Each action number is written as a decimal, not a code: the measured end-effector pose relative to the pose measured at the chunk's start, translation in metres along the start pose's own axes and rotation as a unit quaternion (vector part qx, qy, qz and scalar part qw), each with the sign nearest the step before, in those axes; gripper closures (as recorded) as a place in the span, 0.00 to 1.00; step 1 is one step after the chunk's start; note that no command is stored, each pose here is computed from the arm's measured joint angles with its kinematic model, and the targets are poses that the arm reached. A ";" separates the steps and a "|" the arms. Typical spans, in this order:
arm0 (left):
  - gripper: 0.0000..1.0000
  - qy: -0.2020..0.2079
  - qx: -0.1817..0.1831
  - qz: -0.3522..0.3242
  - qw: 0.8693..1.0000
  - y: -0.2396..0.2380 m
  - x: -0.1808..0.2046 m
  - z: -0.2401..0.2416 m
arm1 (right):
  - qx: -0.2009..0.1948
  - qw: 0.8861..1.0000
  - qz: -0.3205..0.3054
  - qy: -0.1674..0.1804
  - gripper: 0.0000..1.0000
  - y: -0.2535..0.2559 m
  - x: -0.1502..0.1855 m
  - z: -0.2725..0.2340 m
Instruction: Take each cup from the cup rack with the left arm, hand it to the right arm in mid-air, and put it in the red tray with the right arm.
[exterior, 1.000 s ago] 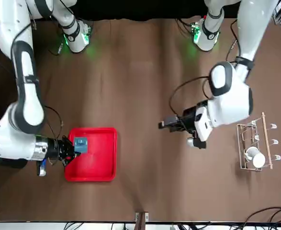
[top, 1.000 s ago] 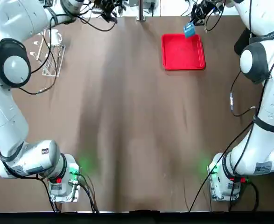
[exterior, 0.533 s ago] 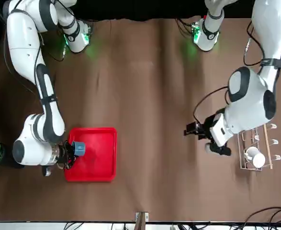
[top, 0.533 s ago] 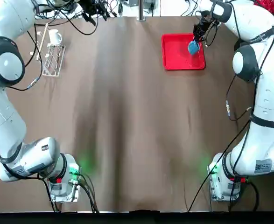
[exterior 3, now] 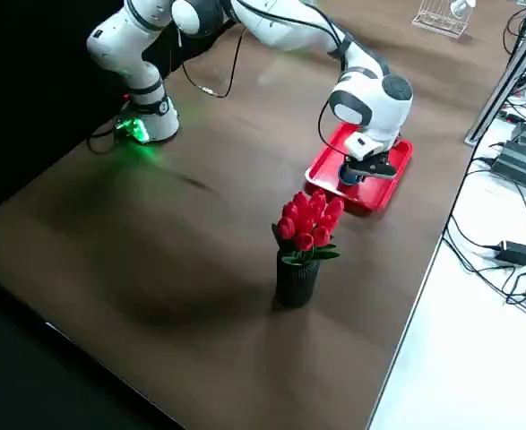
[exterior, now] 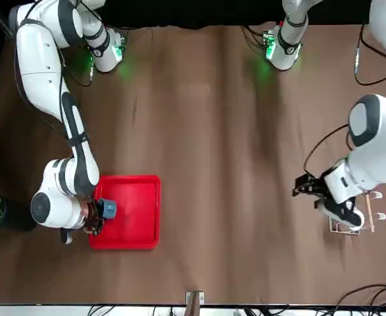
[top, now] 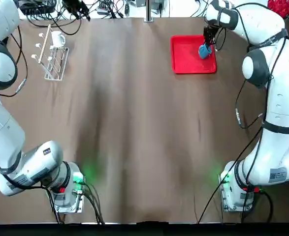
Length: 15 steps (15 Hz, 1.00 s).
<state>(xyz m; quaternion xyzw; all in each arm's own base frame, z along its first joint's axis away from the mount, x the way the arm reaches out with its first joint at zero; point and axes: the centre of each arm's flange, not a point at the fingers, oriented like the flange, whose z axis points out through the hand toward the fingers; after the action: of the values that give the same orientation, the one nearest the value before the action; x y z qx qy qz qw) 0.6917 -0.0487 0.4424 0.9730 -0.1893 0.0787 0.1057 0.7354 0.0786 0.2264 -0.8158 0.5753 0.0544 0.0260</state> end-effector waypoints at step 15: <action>0.00 -0.045 0.069 0.140 0.987 -0.128 -0.031 0.034 | -0.036 0.999 -0.013 -0.008 0.37 0.002 -0.016 -0.006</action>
<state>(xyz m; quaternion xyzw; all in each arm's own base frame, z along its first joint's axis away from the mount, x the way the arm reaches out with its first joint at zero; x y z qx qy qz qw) 0.7168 0.0704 0.3814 0.9444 -0.3224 0.0619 0.0176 0.7282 0.0924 0.2341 -0.8229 0.5623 0.0812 0.0015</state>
